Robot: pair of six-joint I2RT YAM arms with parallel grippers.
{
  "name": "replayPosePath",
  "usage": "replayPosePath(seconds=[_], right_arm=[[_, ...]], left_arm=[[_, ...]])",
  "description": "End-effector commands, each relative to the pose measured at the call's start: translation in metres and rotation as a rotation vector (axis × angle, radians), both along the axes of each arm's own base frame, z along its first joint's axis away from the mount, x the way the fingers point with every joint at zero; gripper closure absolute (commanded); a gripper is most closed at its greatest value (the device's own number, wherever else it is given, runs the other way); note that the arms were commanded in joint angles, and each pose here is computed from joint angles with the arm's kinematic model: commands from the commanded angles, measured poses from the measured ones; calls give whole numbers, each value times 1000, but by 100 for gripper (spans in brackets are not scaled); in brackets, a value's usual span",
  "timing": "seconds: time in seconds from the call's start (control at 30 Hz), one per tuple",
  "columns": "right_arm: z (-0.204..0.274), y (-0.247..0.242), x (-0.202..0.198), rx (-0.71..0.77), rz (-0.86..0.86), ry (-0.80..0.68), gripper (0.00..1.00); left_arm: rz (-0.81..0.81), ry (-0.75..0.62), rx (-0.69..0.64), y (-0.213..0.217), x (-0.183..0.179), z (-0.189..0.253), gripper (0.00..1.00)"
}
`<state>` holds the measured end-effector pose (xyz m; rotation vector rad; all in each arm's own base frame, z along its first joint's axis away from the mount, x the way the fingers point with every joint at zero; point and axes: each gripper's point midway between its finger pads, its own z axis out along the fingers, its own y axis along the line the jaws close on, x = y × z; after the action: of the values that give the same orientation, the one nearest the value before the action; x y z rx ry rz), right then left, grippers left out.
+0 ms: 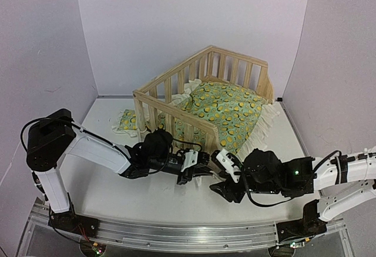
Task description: Set up the pet bed
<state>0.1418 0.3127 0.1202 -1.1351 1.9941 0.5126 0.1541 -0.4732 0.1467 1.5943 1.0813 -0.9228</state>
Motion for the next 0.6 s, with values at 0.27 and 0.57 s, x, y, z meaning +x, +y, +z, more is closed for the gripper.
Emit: replayPosePath(seconds=[0.27, 0.57], right_arm=[[32, 1, -27, 305, -317, 235, 26], [-3, 10, -14, 378, -515, 220, 28]], left_arm=[[-6, 61, 16, -10, 5, -2, 100], [1, 64, 24, -10, 7, -3, 100]])
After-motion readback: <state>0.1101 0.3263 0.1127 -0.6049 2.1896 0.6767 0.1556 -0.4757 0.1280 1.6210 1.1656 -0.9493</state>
